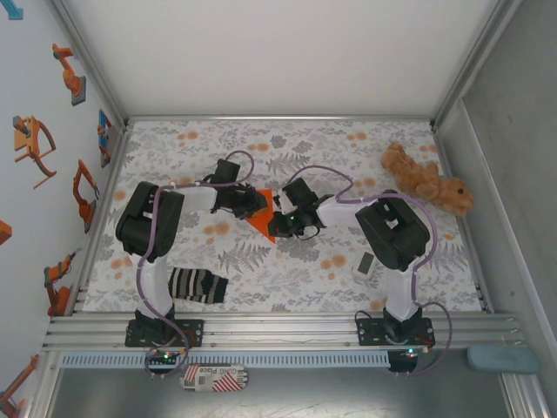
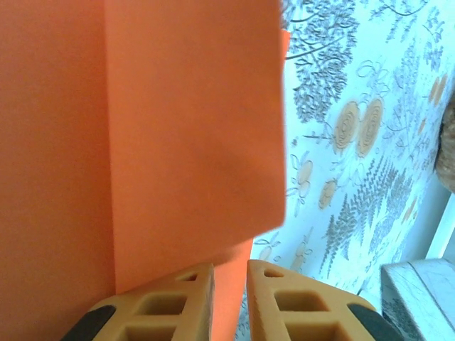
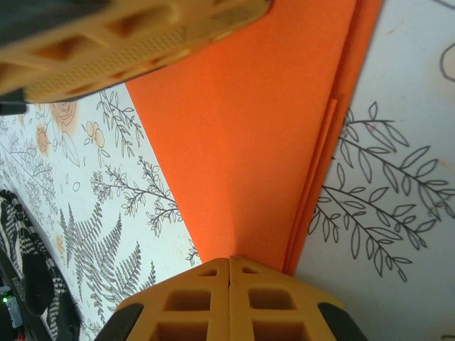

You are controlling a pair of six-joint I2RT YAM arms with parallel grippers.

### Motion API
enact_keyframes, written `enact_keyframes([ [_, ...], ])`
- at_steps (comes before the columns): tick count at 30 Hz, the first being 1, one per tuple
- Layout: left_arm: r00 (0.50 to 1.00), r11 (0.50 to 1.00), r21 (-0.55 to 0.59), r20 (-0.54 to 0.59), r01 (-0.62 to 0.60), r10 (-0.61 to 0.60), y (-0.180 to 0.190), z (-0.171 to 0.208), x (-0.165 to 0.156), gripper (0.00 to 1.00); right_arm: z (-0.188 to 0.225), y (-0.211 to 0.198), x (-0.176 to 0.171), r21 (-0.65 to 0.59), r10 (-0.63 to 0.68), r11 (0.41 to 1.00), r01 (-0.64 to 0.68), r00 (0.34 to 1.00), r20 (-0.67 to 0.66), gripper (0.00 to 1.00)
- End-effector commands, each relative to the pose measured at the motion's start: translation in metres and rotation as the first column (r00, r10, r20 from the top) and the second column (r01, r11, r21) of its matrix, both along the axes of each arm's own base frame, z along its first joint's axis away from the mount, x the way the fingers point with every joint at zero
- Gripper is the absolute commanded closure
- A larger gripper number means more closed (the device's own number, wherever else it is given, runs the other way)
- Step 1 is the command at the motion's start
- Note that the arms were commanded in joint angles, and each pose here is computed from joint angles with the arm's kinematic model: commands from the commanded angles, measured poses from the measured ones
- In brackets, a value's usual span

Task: Fold a paper plane with a square sheet of paper (pick it up from the middle)
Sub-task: Fourth fold the wing at the center of the table.

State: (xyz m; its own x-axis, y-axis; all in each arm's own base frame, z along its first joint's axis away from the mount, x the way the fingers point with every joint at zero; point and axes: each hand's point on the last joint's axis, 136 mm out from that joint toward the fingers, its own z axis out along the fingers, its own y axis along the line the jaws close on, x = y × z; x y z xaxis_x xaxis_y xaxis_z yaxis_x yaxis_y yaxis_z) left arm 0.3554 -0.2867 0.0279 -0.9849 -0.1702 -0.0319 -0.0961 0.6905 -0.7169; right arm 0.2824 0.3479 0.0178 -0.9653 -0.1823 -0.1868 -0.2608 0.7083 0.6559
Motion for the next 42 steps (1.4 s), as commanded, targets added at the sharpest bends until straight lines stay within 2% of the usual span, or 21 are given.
enact_keyframes([
  [1, 0.991, 0.998, -0.048, 0.130, 0.039, -0.033, -0.006, 0.050, 0.008, 0.79, -0.023, -0.024, -0.023, -0.086, 0.013, 0.996, -0.018, 0.998, -0.057, 1.00],
  [4, 0.983, 0.997, -0.069, 0.181, 0.045, -0.032, -0.004, 0.064, 0.003, 0.79, -0.023, -0.030, -0.034, -0.071, 0.054, 0.996, -0.059, 0.996, -0.069, 1.00],
  [9, 0.975, 0.996, -0.081, 0.220, 0.044, -0.025, 0.001, 0.065, -0.017, 0.81, -0.025, -0.040, -0.046, -0.066, 0.100, 0.992, -0.106, 0.991, -0.087, 1.00],
  [16, 0.972, 0.994, -0.031, 0.214, 0.108, -0.099, -0.009, 0.041, -0.051, 0.87, -0.027, -0.045, -0.045, -0.080, 0.089, 0.992, -0.097, 0.991, -0.101, 1.00],
  [22, 0.975, 0.988, -0.017, 0.167, 0.155, -0.150, -0.020, 0.016, -0.065, 0.89, -0.030, -0.047, -0.045, -0.093, 0.083, 0.991, -0.093, 0.991, -0.109, 1.00],
  [42, 0.982, 0.986, 0.047, 0.095, 0.158, -0.162, -0.019, -0.017, -0.060, 0.90, -0.048, -0.063, -0.058, -0.159, 0.079, 0.982, -0.104, 0.985, -0.154, 1.00],
])
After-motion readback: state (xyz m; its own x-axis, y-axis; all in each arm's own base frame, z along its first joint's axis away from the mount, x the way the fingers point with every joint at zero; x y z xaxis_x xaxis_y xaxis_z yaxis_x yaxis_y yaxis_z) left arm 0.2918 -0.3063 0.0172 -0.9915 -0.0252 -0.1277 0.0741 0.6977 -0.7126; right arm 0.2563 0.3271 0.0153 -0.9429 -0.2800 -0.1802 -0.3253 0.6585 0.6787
